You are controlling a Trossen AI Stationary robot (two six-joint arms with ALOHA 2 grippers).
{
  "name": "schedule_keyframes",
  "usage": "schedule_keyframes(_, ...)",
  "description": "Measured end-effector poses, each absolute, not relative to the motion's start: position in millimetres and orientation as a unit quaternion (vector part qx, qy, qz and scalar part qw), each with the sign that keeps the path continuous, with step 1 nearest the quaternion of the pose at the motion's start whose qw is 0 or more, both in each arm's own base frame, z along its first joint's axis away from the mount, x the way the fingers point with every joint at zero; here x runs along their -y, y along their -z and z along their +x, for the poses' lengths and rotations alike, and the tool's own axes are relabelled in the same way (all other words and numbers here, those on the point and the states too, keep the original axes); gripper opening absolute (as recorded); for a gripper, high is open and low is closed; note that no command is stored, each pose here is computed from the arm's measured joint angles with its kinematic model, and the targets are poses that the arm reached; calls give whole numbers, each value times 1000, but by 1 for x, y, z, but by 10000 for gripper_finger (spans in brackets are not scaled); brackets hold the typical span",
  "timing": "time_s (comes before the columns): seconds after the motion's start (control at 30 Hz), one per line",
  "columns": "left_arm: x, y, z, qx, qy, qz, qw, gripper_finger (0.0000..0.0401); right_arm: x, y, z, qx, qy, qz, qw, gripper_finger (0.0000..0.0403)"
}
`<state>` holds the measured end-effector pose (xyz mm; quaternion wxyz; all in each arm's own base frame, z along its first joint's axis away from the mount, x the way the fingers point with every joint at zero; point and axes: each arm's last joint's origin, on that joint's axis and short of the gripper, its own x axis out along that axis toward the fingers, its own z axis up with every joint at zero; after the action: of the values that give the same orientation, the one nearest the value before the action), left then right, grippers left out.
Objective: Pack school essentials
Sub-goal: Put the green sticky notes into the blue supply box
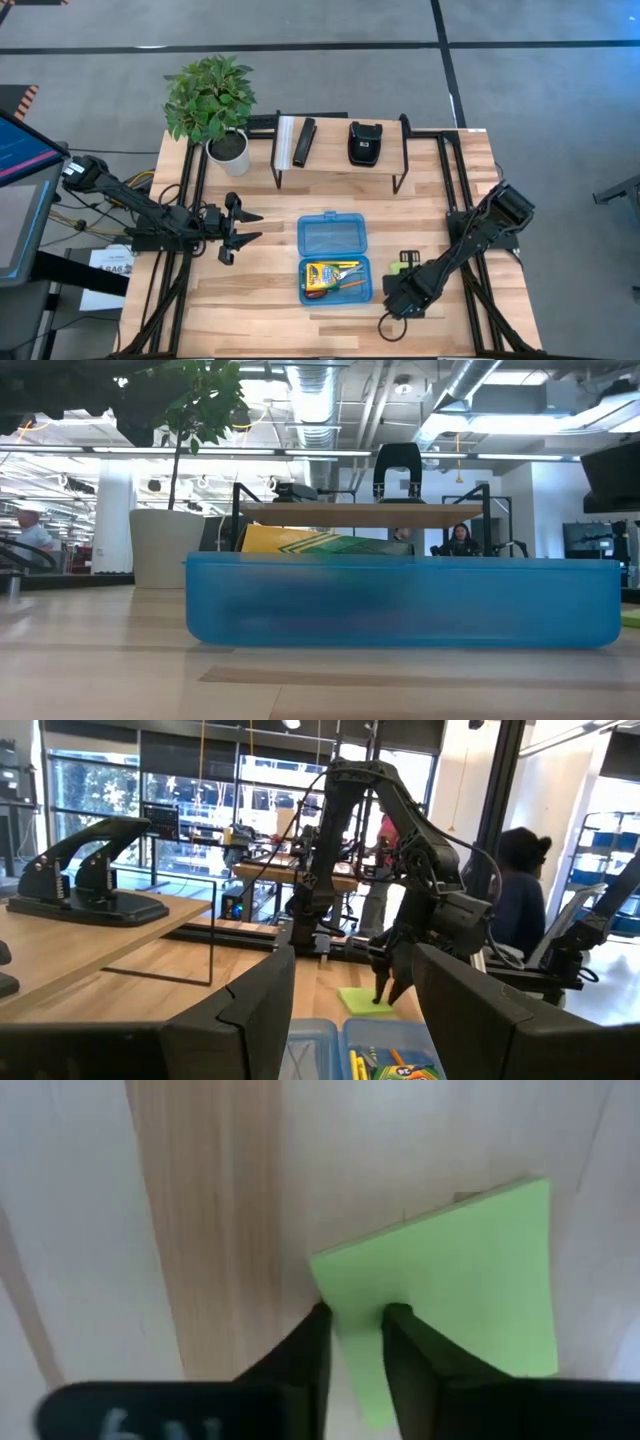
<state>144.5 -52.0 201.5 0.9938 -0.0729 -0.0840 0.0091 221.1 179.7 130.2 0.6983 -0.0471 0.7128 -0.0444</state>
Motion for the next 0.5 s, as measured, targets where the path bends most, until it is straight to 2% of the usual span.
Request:
schedule_keyframes(0.33,52,-202,144,84,-9,-73,994,192,-183,-140,228,-714,40,-47,697,14)
schedule_keyframes(0.5,52,-201,144,84,-9,-73,994,192,-182,-148,235,-710,51,-46,701,5)
